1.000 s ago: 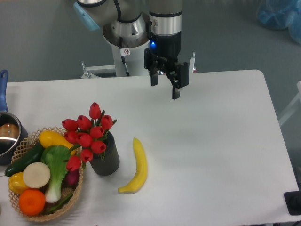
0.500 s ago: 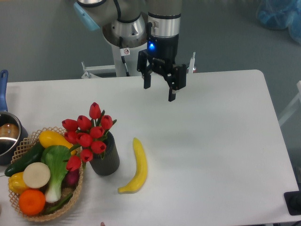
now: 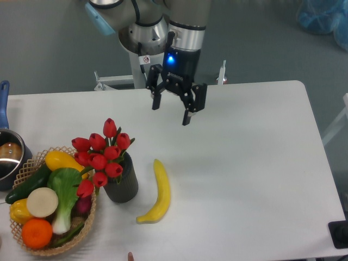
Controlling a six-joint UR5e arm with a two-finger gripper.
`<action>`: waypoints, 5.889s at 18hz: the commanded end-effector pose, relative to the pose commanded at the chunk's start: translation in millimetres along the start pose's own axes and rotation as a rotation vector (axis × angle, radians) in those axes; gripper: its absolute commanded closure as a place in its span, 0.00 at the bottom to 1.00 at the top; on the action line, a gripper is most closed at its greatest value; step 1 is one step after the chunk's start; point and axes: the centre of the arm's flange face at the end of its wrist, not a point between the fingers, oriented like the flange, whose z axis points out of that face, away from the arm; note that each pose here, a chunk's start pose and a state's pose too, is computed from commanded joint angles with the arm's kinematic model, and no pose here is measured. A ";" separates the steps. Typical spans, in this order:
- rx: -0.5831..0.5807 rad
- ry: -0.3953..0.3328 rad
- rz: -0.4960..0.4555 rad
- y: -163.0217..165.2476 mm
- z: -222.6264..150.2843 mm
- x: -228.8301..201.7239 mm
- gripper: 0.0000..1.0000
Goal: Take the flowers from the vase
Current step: 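Move the open gripper toward the red tulips in the black vase, then lower the gripper around the tulip stems just above the vase rim, then close the gripper on the tulip stems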
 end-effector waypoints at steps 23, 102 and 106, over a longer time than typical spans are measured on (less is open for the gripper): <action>0.202 0.225 -0.046 12.0 57.8 19.2 0.00; 0.324 0.392 0.069 -33.7 149.3 -14.4 0.64; 0.333 0.389 0.061 -32.2 145.9 -16.4 0.64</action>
